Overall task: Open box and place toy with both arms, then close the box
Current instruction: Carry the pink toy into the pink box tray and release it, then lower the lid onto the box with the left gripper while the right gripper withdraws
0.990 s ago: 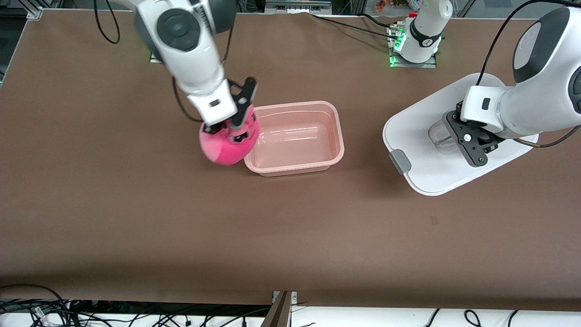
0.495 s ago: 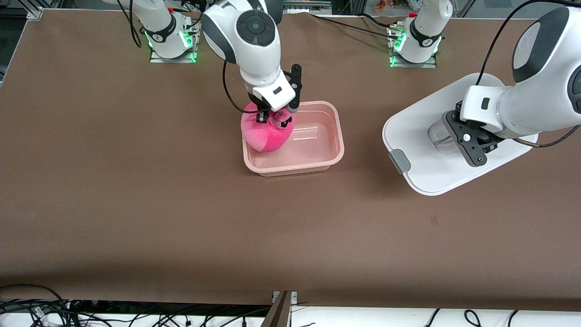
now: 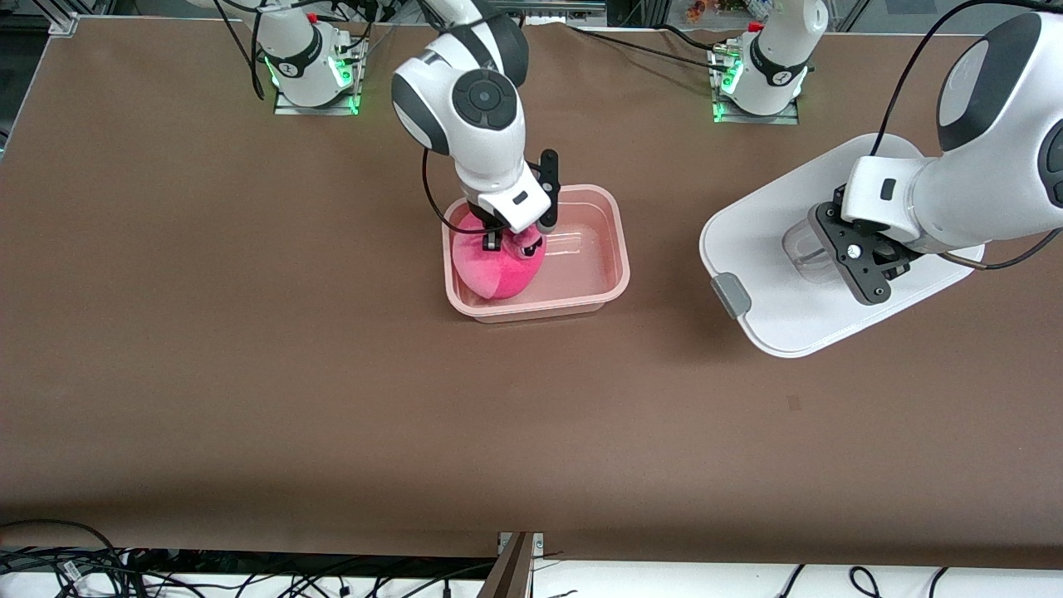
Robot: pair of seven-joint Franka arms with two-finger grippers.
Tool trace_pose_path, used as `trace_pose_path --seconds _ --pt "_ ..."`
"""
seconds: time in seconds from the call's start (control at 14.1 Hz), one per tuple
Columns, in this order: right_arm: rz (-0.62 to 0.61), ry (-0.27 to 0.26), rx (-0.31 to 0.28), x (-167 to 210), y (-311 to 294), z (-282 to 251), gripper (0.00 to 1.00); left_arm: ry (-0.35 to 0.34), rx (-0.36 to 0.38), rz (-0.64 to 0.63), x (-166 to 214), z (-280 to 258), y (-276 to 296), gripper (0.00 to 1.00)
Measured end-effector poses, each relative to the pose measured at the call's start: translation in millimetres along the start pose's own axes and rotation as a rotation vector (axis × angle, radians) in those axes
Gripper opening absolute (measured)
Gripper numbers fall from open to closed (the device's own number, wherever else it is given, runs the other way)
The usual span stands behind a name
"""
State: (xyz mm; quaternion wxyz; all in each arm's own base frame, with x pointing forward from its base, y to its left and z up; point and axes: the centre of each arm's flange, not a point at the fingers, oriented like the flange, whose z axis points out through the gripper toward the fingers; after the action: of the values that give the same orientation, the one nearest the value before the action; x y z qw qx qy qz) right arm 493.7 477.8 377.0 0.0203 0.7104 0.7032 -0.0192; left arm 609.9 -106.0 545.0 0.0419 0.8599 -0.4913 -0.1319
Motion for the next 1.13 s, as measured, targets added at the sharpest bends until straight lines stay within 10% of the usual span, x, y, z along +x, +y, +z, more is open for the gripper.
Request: trace_pose_path --seconds 0.21,0.92,1.13 --pt "-0.028 -0.01 -0.047 9 7 29 0.12 0.0 0.0 0.0 0 0 0 0.07" --pt "0.041 0.07 -0.113 49 -4 78 1.0 0.0 0.0 0.004 1 0 1 0.07" --pt "0.087 0.118 -0.139 58 -5 84 1.0 -0.001 0.001 0.009 4 0 4 0.07"
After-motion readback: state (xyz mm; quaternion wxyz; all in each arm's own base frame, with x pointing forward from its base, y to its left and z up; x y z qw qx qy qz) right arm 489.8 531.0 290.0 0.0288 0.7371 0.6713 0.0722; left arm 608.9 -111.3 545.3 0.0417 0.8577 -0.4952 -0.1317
